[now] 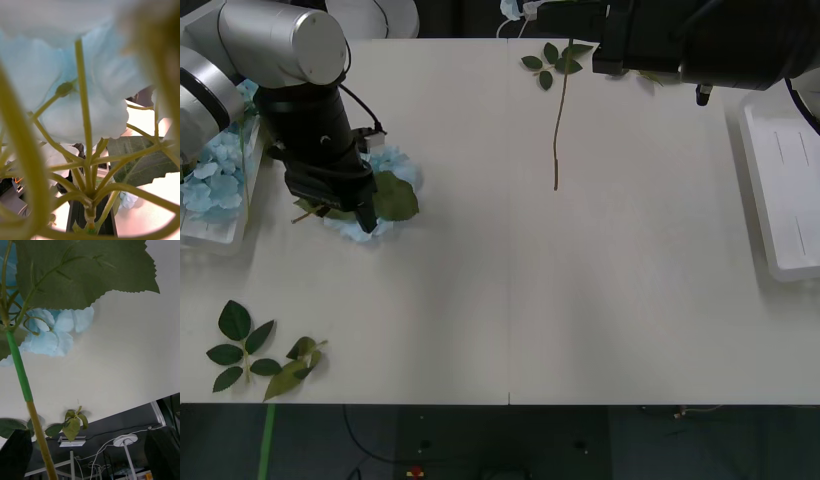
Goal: Place the red flowers into the right box and the blue flowers into the left box. If a person shows an open palm, hand one flower to the person first, then continue sorting.
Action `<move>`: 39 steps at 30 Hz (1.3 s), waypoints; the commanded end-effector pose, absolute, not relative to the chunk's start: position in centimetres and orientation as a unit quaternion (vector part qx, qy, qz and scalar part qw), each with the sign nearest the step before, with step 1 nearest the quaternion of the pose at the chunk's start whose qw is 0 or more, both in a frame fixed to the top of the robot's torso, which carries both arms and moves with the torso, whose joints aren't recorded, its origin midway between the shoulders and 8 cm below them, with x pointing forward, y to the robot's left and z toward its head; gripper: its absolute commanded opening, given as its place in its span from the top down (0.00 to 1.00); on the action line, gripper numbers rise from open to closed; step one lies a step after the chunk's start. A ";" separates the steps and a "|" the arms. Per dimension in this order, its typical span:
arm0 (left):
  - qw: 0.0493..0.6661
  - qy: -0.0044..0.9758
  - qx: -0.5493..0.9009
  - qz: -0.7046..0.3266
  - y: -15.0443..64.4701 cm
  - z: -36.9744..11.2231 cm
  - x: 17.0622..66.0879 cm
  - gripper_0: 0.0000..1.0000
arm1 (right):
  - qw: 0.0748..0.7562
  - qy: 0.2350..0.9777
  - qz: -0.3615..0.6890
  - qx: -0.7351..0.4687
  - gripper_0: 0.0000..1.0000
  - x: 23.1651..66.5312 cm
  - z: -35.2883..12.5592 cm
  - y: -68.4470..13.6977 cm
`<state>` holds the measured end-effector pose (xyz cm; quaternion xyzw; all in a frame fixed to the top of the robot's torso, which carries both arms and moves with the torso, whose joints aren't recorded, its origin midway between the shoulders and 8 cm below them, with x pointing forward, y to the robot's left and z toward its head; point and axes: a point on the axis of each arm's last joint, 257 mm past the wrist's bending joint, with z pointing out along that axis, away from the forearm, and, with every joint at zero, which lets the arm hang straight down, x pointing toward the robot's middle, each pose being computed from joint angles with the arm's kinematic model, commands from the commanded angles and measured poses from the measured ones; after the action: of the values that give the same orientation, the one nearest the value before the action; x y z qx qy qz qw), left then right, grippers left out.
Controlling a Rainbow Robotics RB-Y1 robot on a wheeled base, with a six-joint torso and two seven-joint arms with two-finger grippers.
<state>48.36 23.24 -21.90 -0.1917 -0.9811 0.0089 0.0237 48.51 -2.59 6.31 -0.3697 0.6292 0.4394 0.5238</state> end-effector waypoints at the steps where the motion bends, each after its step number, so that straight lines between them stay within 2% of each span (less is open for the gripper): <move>1: -0.003 -0.968 -0.251 0.003 21.7 -20.1 50.1 0.99 | 0.520 0.619 0.454 -0.374 1.00 47.3 7.0 -1.1; 14: 0.013 -0.970 -0.241 -0.012 23.5 -21.3 49.9 1.00 | 0.519 0.620 0.455 -0.373 1.00 47.3 7.0 -1.0; 20: -0.005 -0.970 -0.241 -0.026 25.5 -20.0 50.6 1.00 | 0.519 0.620 0.455 -0.373 1.00 47.3 7.0 -1.0; 23: -0.042 -0.970 -0.239 -0.032 26.8 -17.4 51.8 1.00 | 0.519 0.620 0.455 -0.373 1.00 47.3 7.0 -1.0; 31: -0.213 -0.955 -0.199 -0.047 32.6 -5.6 56.0 1.00 | 0.519 0.620 0.455 -0.373 1.00 47.3 7.0 -1.0; 34: -0.267 -0.947 -0.168 -0.059 36.2 -1.4 56.1 1.00 | 0.519 0.620 0.455 -0.373 1.00 47.3 7.0 -1.0; 39: -0.303 -0.939 -0.112 -0.120 44.1 2.3 53.7 1.00 | 0.519 0.620 0.455 -0.373 1.00 47.3 7.0 -1.0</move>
<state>55.90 37.65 -1.07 -0.1220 -0.9505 -0.0622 -0.2789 48.46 -2.46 6.13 -0.3693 0.6307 0.4406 0.5213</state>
